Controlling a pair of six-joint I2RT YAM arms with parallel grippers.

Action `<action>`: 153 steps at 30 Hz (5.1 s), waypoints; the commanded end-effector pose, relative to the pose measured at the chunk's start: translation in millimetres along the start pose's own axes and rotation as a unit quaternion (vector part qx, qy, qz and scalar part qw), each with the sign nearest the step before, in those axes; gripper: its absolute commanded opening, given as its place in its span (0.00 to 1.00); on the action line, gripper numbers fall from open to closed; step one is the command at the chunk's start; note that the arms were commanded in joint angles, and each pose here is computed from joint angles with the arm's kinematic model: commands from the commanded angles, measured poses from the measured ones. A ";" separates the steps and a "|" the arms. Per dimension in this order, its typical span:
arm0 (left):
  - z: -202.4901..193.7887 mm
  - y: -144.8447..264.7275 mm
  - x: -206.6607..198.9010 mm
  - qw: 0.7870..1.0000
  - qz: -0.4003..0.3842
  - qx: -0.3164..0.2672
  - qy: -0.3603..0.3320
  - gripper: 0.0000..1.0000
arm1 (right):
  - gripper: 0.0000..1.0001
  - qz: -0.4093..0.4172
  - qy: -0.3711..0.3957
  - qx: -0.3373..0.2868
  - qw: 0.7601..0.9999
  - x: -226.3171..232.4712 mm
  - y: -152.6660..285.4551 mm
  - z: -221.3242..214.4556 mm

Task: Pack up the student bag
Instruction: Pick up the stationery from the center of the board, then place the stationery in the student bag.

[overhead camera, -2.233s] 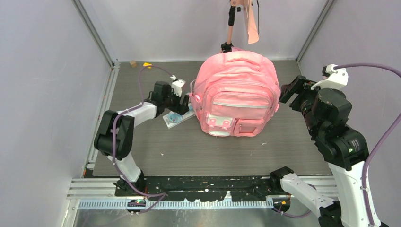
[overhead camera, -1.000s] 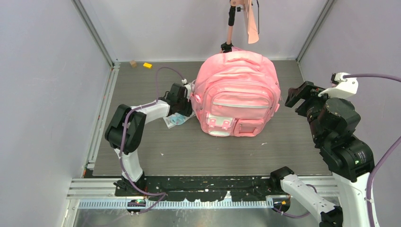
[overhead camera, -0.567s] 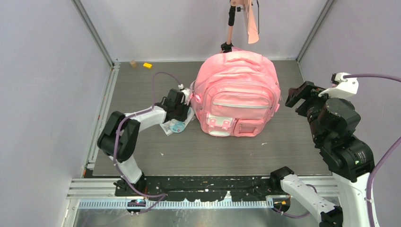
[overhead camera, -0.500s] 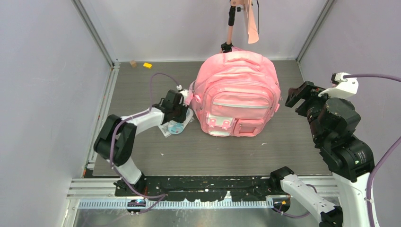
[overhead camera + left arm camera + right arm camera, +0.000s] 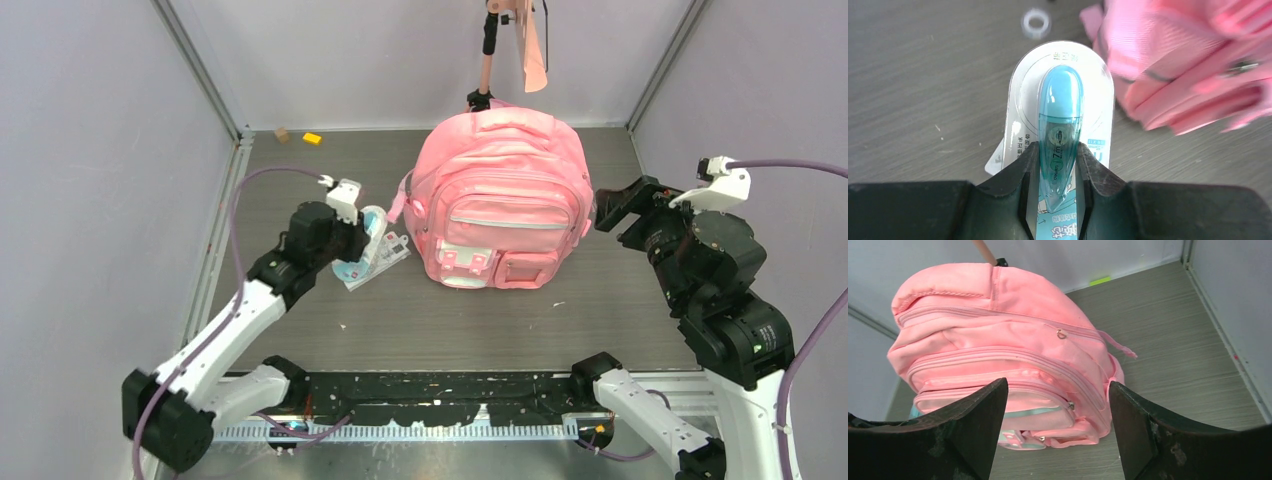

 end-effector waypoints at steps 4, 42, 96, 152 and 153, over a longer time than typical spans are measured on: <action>69.8 80.2 -24.1 0.977 -0.102 -0.180 0.043 0.00 | 0.78 0.120 -0.085 0.015 0.989 31.5 -8.0 4.0; 161.6 97.8 -126.3 0.904 -0.249 -0.338 0.081 0.00 | 0.59 0.307 -0.188 0.064 0.931 151.6 -35.2 -18.5; 118.1 76.2 -149.1 0.912 -0.353 -0.169 -0.127 0.77 | 0.00 0.428 0.184 0.032 0.885 96.1 -43.9 47.5; 105.2 31.2 -166.4 0.876 -0.386 -0.195 -0.215 0.16 | 0.00 0.478 0.359 0.056 0.800 100.9 -72.5 57.5; 101.2 30.3 -165.6 0.877 -0.386 -0.190 -0.215 0.14 | 0.00 0.480 0.358 0.060 0.799 100.6 -72.2 56.7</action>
Point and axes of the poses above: each gripper's point midway between its finger pads, its own y axis back along the fingers, its own x axis along the line the jaws close on, z = x × y, the point moved 10 cm from there along y, back along the fingers, and after that the axes turned 5 degrees about y, right-handed, at the moved point
